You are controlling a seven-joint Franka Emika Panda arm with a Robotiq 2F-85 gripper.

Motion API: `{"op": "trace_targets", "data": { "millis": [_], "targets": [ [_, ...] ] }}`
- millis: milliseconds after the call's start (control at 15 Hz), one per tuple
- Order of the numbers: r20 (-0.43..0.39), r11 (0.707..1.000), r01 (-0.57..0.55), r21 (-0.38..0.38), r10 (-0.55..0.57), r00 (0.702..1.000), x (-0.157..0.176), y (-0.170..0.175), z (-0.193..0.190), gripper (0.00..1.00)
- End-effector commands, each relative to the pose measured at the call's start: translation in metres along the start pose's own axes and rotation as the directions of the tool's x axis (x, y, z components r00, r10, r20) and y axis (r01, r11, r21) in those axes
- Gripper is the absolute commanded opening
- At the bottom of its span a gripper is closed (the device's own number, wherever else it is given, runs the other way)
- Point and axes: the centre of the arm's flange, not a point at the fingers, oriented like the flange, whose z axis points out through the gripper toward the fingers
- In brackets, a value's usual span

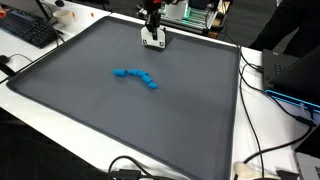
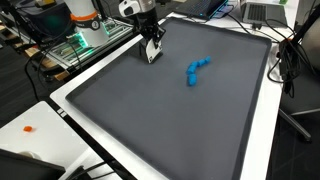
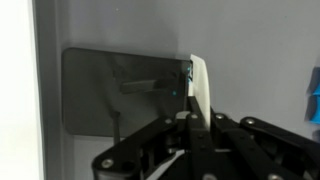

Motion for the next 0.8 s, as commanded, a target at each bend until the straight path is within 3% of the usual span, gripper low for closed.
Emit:
{"op": "trace_targets", "data": {
  "millis": [0, 733],
  "targets": [
    [0.005, 1.0, -0.022, -0.011, 0.022, 1.0, -0.0016, 0.0112, 0.0114, 0.01],
    [0.004, 0.999, -0.028, -0.025, 0.028, 1.0, 0.0002, 0.0104, 0.0182, 0.01]
  ]
}}
